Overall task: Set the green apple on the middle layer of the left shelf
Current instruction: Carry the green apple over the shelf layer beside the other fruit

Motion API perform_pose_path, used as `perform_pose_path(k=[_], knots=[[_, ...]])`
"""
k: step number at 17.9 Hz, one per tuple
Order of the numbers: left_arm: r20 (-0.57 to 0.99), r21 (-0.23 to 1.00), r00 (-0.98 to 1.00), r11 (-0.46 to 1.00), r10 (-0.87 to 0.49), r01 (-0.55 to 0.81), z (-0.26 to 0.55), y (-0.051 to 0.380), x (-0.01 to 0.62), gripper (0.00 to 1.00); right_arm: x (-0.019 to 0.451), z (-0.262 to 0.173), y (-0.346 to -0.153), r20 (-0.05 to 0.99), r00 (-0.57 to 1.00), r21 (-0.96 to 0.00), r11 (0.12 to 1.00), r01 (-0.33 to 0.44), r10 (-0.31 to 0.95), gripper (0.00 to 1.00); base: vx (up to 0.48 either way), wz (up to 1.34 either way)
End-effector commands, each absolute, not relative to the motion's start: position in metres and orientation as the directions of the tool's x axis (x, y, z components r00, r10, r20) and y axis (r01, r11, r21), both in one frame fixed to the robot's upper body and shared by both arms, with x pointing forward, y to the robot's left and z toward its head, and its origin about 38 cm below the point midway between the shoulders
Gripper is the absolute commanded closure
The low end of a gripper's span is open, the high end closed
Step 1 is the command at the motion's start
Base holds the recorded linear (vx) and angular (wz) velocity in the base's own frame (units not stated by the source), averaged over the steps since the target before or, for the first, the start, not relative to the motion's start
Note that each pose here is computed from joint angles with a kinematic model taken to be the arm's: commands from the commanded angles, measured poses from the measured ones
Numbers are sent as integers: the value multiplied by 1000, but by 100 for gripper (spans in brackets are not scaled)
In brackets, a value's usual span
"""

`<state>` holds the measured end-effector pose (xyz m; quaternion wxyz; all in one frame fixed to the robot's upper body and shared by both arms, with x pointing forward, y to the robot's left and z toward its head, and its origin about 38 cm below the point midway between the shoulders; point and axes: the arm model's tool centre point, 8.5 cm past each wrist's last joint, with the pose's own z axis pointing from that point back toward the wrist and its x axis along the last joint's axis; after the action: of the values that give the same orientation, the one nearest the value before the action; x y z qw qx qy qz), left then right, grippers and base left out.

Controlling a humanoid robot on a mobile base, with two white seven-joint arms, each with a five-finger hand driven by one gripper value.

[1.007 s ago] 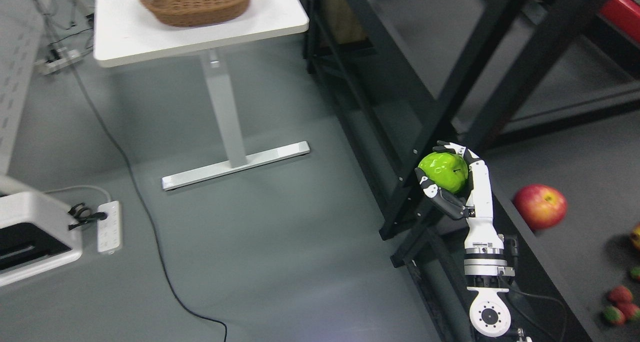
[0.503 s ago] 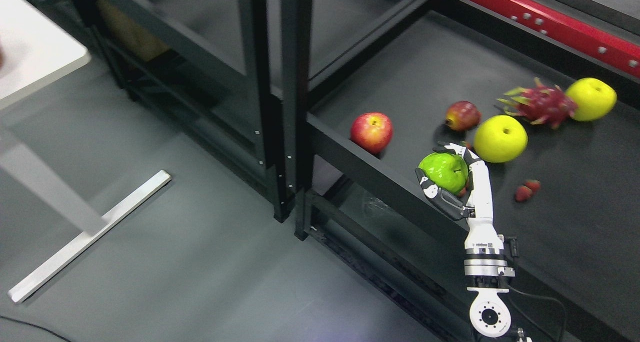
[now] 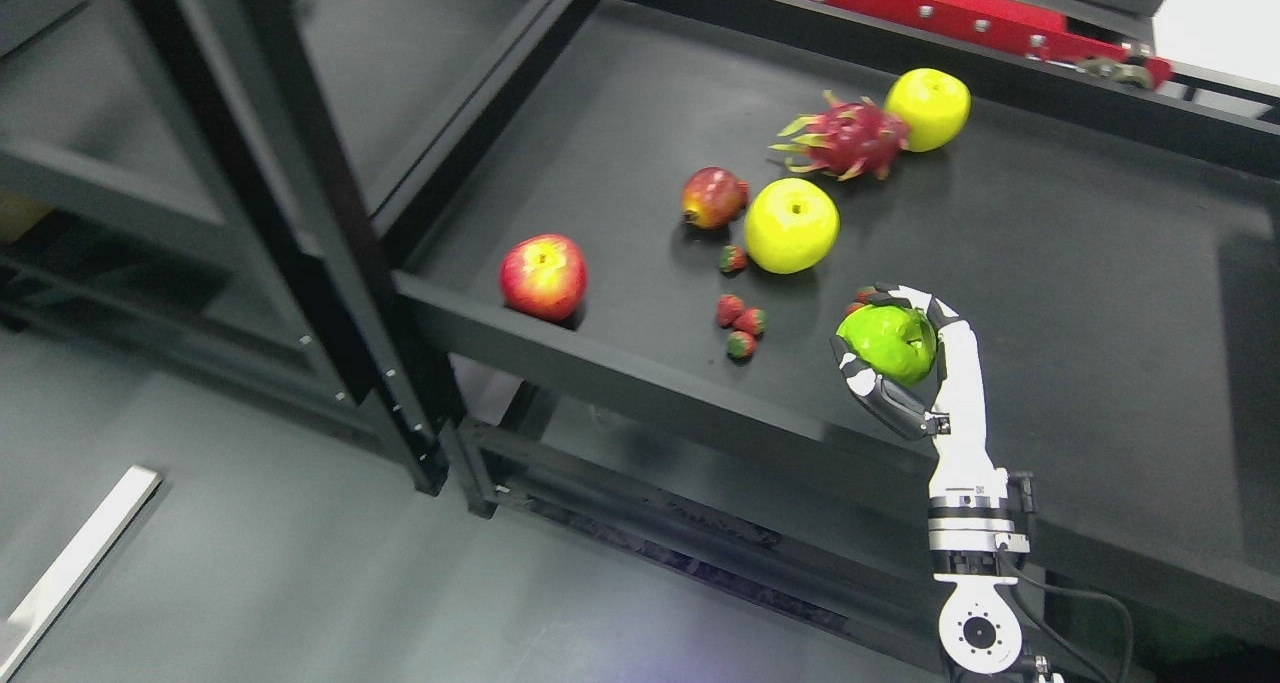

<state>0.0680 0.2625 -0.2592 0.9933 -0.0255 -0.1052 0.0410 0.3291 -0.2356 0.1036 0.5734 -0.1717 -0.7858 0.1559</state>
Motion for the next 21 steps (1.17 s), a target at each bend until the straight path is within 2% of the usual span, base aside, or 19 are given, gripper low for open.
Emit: perform_pose_path(k=[1,21], knots=[[208,-42,975,996,83,-76,-258,274,68,0,328,103,-231,842,-292,-455,888,65,453,99,126,-496],[206,-42,975,996,84,-77,-258,274,68,0,329,101,-232,845,-283,-455,888,66,454,98,172,-147]])
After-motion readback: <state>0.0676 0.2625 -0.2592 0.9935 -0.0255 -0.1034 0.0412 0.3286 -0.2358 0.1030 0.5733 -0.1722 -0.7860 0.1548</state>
